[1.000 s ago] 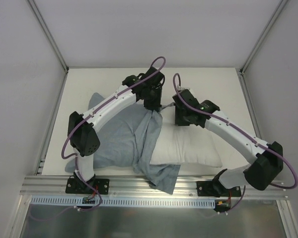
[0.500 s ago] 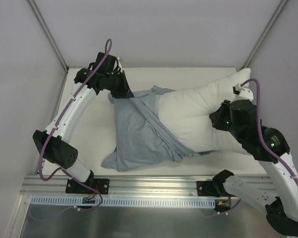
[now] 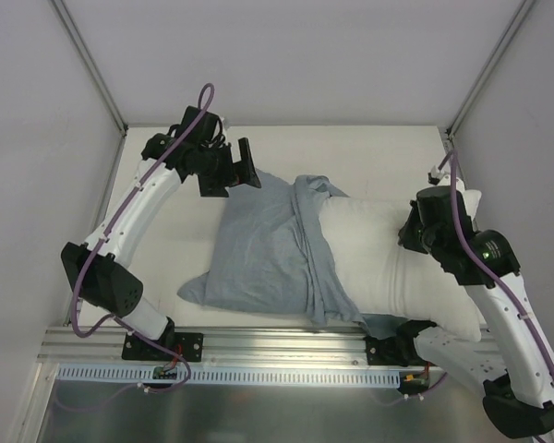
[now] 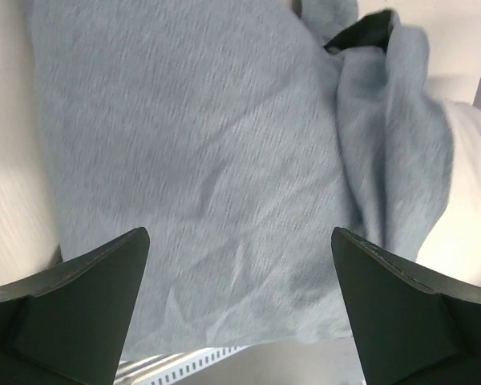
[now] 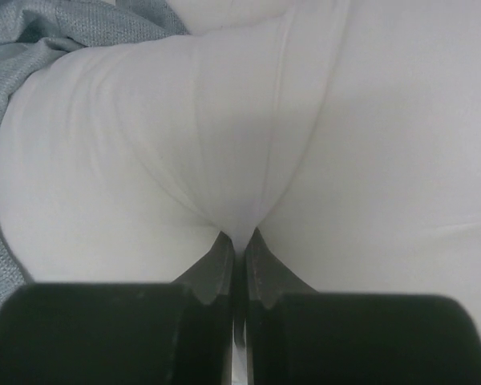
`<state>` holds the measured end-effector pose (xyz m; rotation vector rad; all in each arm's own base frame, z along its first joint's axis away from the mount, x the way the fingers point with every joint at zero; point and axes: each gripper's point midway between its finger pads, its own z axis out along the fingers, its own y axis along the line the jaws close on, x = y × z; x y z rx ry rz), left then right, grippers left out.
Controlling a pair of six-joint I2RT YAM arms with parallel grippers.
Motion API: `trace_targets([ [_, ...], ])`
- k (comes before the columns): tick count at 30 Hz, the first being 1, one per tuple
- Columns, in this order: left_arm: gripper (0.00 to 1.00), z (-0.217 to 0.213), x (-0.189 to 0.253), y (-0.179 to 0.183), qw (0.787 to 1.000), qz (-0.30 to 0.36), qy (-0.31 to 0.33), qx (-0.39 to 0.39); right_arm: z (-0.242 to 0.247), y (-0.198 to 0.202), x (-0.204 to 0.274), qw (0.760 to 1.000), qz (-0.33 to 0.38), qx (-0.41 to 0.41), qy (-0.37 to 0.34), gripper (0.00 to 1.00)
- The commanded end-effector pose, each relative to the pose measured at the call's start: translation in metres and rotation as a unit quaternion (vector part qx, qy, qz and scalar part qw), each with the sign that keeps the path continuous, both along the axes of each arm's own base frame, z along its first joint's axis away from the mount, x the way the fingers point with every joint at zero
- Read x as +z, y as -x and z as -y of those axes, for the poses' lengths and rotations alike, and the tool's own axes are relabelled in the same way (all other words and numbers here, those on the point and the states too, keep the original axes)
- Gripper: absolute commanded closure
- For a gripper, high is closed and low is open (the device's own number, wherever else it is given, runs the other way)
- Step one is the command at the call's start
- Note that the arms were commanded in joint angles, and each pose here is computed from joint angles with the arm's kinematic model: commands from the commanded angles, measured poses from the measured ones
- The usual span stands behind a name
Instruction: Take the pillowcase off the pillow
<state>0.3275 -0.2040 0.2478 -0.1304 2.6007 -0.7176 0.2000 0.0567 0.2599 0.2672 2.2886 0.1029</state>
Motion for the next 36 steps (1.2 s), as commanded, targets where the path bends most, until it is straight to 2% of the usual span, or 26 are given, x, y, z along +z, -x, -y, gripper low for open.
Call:
trace_targets([
  [1, 0.01, -0.014, 0.043, 0.026, 0.996, 0.09, -0.015, -0.008, 0.007, -0.017, 0.018, 0.999, 0.041, -0.021, -0.006, 0.99],
  [7, 0.01, -0.018, 0.016, 0.081, 0.992, 0.102, -0.067, -0.044, -0.004, -0.047, 0.012, 1.0, 0.011, -0.006, -0.024, 0.99],
  [14, 0.01, 0.002, -0.049, 0.144, 0.988, 0.057, -0.084, -0.116, -0.012, -0.07, 0.018, 0.999, 0.01, 0.004, -0.036, 0.99],
  [18, 0.01, 0.009, -0.083, 0.164, 0.987, 0.051, -0.097, -0.12, -0.012, -0.072, 0.018, 0.999, 0.008, 0.006, -0.039, 0.99],
  [21, 0.03, 0.009, -0.109, 0.162, 0.987, 0.054, -0.101, -0.112, -0.011, -0.072, 0.02, 0.999, 0.011, 0.005, -0.045, 0.99],
  [22, 0.08, 0.009, -0.121, 0.155, 0.985, 0.055, -0.119, -0.108, -0.011, -0.073, 0.022, 0.999, 0.015, 0.005, -0.048, 0.99],
  [23, 0.19, 0.009, -0.124, 0.147, 0.984, 0.062, -0.134, -0.102, -0.012, -0.074, 0.024, 0.999, 0.017, 0.004, -0.051, 0.99],
  [24, 0.36, 0.003, -0.127, 0.137, 0.98, 0.068, -0.164, -0.094, -0.013, -0.075, 0.023, 0.998, 0.014, 0.005, -0.053, 0.99],
  [25, 0.75, 0.003, -0.134, 0.134, 0.977, 0.054, -0.184, -0.094, -0.013, -0.076, 0.024, 0.998, 0.013, 0.005, -0.054, 0.99],
  [26, 0.9, 0.007, -0.124, 0.129, 0.977, 0.059, -0.182, -0.09, -0.012, -0.075, 0.025, 0.999, 0.015, 0.005, -0.051, 0.99],
  [27, 1.0, 0.003, -0.125, 0.129, 0.977, 0.054, -0.19, -0.083, -0.007, -0.072, 0.027, 0.999, 0.019, 0.0, -0.045, 0.99],
  [30, 1.0, -0.012, -0.118, 0.128, 0.979, 0.062, -0.188, -0.042, 0.007, -0.067, 0.025, 0.999, 0.022, -0.015, -0.033, 0.99],
  [33, 1.0, -0.051, -0.107, 0.123, 0.986, 0.057, -0.152, 0.034, 0.021, -0.061, 0.032, 0.998, 0.034, -0.036, -0.041, 0.99],
  [34, 1.0, -0.074, -0.096, 0.118, 0.986, 0.065, -0.127, 0.083, 0.029, -0.059, 0.036, 0.997, 0.042, -0.051, -0.044, 0.99],
  [36, 1.0, -0.099, -0.079, 0.112, 0.982, 0.087, -0.116, 0.124, 0.032, -0.056, 0.041, 0.995, 0.05, -0.06, -0.056, 0.99],
])
